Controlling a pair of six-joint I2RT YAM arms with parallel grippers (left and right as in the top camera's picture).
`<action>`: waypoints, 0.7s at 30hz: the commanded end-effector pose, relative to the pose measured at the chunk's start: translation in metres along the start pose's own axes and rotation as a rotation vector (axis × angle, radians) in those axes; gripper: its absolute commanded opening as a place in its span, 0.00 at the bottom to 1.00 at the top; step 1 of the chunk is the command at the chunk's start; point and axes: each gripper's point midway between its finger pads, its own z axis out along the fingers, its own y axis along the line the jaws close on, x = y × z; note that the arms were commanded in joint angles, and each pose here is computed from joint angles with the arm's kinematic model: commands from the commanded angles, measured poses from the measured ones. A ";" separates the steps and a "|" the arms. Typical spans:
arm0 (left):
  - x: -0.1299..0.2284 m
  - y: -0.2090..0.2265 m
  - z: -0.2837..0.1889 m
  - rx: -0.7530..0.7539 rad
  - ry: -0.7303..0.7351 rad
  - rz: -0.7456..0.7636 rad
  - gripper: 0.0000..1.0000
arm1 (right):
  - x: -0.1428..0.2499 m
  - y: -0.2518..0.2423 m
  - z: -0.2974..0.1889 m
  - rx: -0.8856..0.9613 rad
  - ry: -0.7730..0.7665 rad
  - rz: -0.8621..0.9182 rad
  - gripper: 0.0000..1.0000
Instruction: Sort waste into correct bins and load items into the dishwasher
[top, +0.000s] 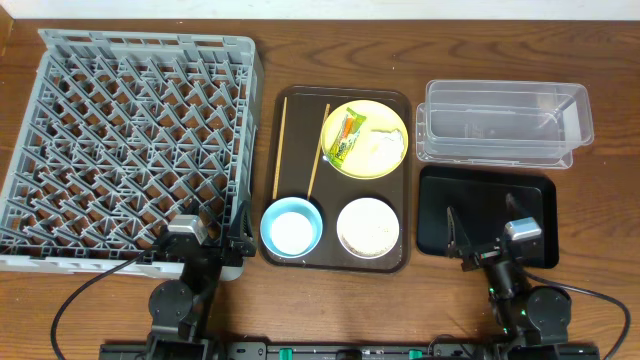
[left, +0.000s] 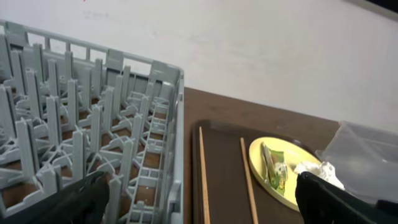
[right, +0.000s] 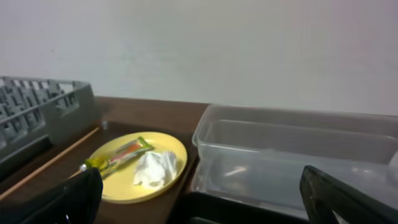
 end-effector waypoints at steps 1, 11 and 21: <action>-0.033 -0.013 -0.006 0.032 -0.061 -0.010 0.96 | -0.040 0.007 -0.005 -0.023 -0.027 0.028 0.99; -0.084 -0.036 0.004 -0.012 0.216 -0.035 0.96 | -0.085 0.018 0.039 -0.075 0.403 0.113 0.99; -0.100 -0.050 0.035 -0.057 0.544 -0.079 0.96 | -0.148 0.085 0.111 -0.529 0.556 0.269 0.99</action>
